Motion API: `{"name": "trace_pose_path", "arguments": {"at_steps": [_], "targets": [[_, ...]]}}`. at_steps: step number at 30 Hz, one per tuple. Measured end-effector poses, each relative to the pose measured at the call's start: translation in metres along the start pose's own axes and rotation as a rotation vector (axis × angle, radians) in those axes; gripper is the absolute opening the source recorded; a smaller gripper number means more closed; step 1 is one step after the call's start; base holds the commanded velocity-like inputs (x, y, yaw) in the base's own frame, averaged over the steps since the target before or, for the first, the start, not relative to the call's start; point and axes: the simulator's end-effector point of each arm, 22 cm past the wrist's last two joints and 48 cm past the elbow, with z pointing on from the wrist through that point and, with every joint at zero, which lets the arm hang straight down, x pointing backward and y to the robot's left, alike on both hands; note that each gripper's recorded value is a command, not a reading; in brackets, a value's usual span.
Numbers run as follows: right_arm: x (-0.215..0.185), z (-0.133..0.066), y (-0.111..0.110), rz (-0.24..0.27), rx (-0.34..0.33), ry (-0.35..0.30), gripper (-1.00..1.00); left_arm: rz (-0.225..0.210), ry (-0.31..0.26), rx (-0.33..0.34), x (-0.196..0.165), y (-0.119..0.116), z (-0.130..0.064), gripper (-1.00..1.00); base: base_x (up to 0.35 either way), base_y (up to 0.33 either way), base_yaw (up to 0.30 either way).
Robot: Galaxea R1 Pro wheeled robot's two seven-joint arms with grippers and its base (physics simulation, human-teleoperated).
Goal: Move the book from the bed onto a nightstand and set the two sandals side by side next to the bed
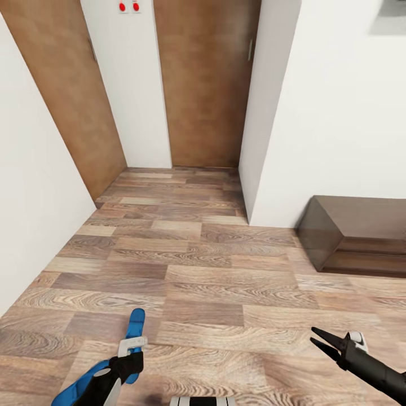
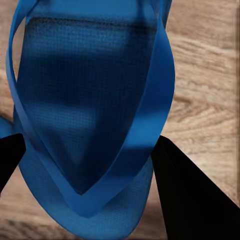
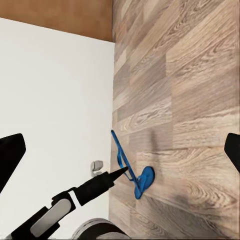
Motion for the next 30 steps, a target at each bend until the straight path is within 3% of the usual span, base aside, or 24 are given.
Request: {"name": "trace_pose_path", "arguments": {"at_steps": [2, 6, 9, 12, 13, 15, 19, 23, 24, 27, 29, 30], "targets": [[0.005, 0.0, -0.007, -0.016, 0.042, 0.025, 1.0, 0.0, -0.008, 0.002, -0.004, -0.001, -0.002, -1.0, 0.0, 0.0, 0.0], [0.029, -0.013, -0.06, -0.106, 0.314, 0.17, 1.0, 0.003, -0.026, 0.007, -0.012, -0.004, -0.006, -1.0, 0.0, 0.0, 0.0], [0.027, -0.02, -0.071, -0.18, 0.412, 0.215, 1.0, 0.002, -0.039, 0.008, -0.018, -0.004, -0.009, -1.0, 0.0, 0.0, 0.0], [0.011, -0.035, -0.092, -0.279, 0.582, 0.234, 1.0, 0.003, -0.052, 0.01, -0.024, -0.006, -0.012, -1.0, 0.0, 0.0, 0.0], [0.006, -0.038, -0.094, -0.298, 0.615, 0.229, 1.0, 0.004, -0.056, 0.011, -0.026, -0.006, -0.013, -1.0, 0.0, 0.0, 0.0], [-0.022, -0.054, -0.105, -0.386, 0.77, 0.191, 1.0, 0.004, -0.064, 0.013, -0.03, -0.007, -0.015, -1.0, 0.0, 0.0, 0.0], [-0.054, -0.083, -0.116, -0.455, 0.968, 0.128, 1.0, 0.004, -0.081, 0.016, -0.037, -0.009, -0.019, -1.0, 0.0, 0.0, 0.0], [-0.075, -0.11, -0.124, -0.492, 1.119, 0.07, 1.0, 0.004, -0.097, 0.019, -0.045, -0.01, -0.024, -1.0, 0.0, 0.0, 0.0], [-0.09, -0.116, -0.123, -0.542, 1.158, 0.019, 1.0, 0.005, -0.101, 0.02, -0.047, -0.011, -0.025, -1.0, 0.0, 0.0, 0.0], [-0.123, -0.117, -0.114, -0.697, 1.15, -0.134, 1.0, 0.006, -0.112, 0.023, -0.052, -0.012, -0.028, -1.0, 0.0, 0.0, 0.0], [-0.119, -0.119, -0.122, -0.71, 1.147, -0.149, 1.0, 0.006, -0.12, 0.024, -0.055, -0.012, -0.031, -1.0, 0.0, 0.0, 0.0], [-0.102, -0.114, -0.134, -0.702, 1.135, -0.115, 1.0, 0.006, -0.123, 0.025, -0.057, -0.013, -0.032, -1.0, 0.0, 0.0, 0.0]]}}
